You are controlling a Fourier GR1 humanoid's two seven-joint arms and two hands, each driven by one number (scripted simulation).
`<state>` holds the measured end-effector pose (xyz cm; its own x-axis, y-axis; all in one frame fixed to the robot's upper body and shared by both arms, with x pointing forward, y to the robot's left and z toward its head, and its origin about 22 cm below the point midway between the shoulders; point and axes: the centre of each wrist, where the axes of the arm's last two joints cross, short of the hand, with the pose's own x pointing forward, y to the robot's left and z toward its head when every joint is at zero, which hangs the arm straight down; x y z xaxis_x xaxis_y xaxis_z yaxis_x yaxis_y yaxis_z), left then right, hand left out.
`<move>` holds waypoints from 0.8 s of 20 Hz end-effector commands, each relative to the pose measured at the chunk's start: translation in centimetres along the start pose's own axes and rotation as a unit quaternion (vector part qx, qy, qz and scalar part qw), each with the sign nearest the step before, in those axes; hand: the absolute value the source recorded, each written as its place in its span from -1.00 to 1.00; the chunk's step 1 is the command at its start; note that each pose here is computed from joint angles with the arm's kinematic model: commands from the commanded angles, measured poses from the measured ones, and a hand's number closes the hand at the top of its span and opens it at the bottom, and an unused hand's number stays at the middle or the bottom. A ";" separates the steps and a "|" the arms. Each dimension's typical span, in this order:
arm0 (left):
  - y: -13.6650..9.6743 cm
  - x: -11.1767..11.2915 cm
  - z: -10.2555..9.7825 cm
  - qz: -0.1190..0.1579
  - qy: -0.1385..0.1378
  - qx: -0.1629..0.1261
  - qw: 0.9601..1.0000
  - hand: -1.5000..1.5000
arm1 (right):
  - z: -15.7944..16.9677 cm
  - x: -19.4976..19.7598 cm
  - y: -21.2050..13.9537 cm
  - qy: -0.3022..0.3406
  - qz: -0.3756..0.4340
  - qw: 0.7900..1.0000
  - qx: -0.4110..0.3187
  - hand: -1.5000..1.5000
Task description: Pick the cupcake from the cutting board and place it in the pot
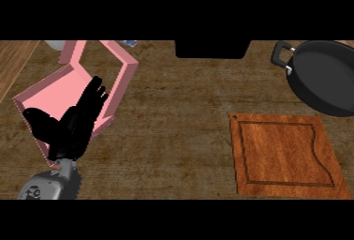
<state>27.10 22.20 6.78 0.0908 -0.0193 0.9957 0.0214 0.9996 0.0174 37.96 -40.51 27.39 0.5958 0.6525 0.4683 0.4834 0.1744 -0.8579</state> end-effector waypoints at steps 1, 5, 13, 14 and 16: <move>0.0 0.4 -0.1 0.003 -0.009 0.011 1.000 0.00 | -1.9 -2.8 2.3 -0.004 0.011 1.000 0.019 1.00; 0.1 -0.6 0.9 0.002 -0.005 -0.003 1.000 0.00 | -2.4 -2.3 4.4 -0.004 0.012 0.997 0.080 1.00; 0.2 -0.3 0.5 0.000 -0.007 0.002 1.000 0.00 | -2.3 -4.4 8.0 0.089 -0.131 0.979 0.129 -1.00; 0.1 -0.8 -0.6 -0.001 -0.009 -0.012 1.000 0.00 | -1.3 -1.6 9.3 0.095 -0.158 0.975 0.122 -1.00; -1.5 -1.5 -0.3 0.002 -0.005 -0.002 1.000 0.00 | -3.0 -5.0 7.0 0.088 -0.203 0.970 0.100 -1.00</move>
<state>27.28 21.99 6.08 0.0829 -0.0168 0.9964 0.0243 0.9996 0.0148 40.95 -43.20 20.10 0.5676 0.4330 0.7003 0.4975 0.4974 -0.7107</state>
